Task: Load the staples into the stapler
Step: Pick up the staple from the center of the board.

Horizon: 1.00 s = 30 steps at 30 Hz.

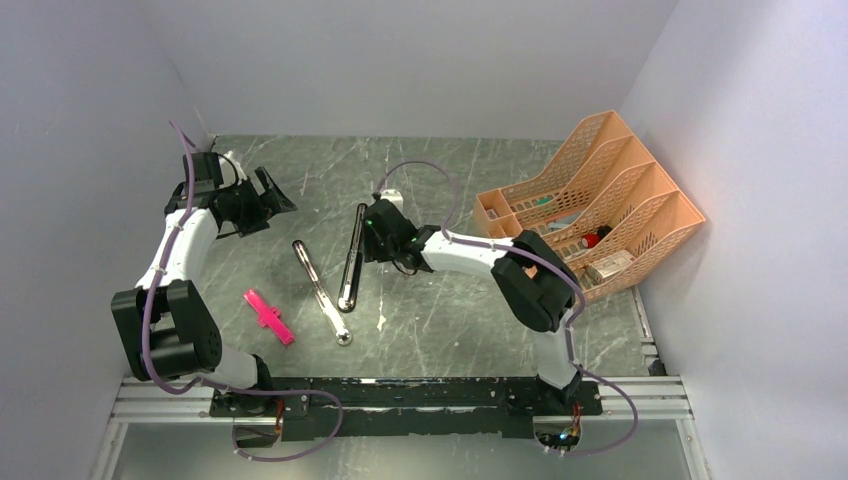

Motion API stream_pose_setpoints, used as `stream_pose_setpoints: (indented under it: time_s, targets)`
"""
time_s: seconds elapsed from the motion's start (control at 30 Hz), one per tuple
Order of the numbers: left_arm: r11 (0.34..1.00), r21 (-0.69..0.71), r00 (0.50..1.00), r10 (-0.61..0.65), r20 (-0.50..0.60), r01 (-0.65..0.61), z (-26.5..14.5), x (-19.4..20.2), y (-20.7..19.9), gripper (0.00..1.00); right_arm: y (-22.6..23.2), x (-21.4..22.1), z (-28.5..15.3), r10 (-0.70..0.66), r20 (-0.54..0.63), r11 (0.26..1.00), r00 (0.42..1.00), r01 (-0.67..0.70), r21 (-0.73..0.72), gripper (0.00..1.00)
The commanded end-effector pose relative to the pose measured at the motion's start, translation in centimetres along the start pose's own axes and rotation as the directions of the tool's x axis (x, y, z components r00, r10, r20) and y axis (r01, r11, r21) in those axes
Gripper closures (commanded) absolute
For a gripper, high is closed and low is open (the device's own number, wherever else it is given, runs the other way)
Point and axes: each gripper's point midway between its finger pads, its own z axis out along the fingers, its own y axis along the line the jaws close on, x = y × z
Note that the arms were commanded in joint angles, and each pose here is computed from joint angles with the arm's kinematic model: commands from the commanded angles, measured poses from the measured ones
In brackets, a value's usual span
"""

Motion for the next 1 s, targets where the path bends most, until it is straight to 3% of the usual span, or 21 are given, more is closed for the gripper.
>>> stream_pose_setpoints:
  time_s: [0.0, 0.5, 0.97]
  targets:
    - [0.999, 0.035, 1.000, 0.009, 0.008, -0.009, -0.1, -0.4, -0.3, 0.10, -1.8, -0.8, 0.5, 0.038, 0.032, 0.992, 0.999, -0.041, 0.122, 0.48]
    - [0.999, 0.041, 1.000, 0.009, 0.007, -0.010, -0.1, -0.3, -0.5, 0.11, -2.2, 1.8, 3.5, -0.026, -0.060, 0.986, 0.998, 0.035, 0.164, 0.47]
    - [0.999, 0.042, 1.000, 0.011, 0.008, -0.011, -0.1, -0.3, -0.5, 0.11, -3.7, 5.5, 3.2, -0.137, -0.210, 0.957, 0.968, 0.184, 0.225, 0.68]
